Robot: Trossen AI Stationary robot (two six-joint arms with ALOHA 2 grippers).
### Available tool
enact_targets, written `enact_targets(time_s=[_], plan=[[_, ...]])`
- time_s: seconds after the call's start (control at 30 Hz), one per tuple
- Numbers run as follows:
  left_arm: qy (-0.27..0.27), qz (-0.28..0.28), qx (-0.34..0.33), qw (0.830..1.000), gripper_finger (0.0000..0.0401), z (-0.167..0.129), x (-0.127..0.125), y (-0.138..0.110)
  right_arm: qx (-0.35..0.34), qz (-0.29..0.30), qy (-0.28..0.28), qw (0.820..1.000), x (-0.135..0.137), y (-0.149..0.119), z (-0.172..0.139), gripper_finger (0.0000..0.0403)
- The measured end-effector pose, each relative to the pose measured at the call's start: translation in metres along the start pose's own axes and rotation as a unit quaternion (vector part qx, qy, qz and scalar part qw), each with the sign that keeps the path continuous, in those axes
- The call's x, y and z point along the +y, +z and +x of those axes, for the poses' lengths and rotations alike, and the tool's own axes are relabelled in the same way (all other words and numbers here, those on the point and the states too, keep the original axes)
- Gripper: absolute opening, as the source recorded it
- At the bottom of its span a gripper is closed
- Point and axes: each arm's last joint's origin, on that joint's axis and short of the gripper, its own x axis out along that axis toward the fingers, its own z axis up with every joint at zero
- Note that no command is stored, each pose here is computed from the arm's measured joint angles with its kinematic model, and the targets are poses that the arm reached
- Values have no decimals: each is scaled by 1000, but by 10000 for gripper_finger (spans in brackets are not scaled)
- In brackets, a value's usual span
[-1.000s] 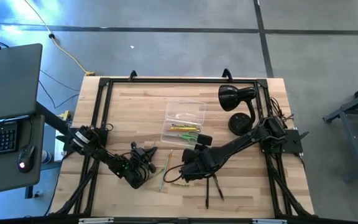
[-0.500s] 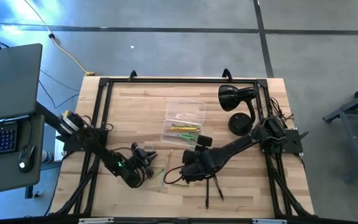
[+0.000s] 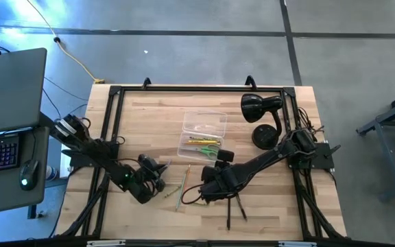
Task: Pick & place school supplies into a supply box
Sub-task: Put the blue pencil into the transparent supply box
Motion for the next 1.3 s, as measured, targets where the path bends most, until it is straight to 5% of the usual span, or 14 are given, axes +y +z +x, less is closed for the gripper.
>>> enact_targets(time_s=[1.3], plan=[[64,-66,17,996,136,36,8,-18,-16,3,24,1000,4,4,0,115]])
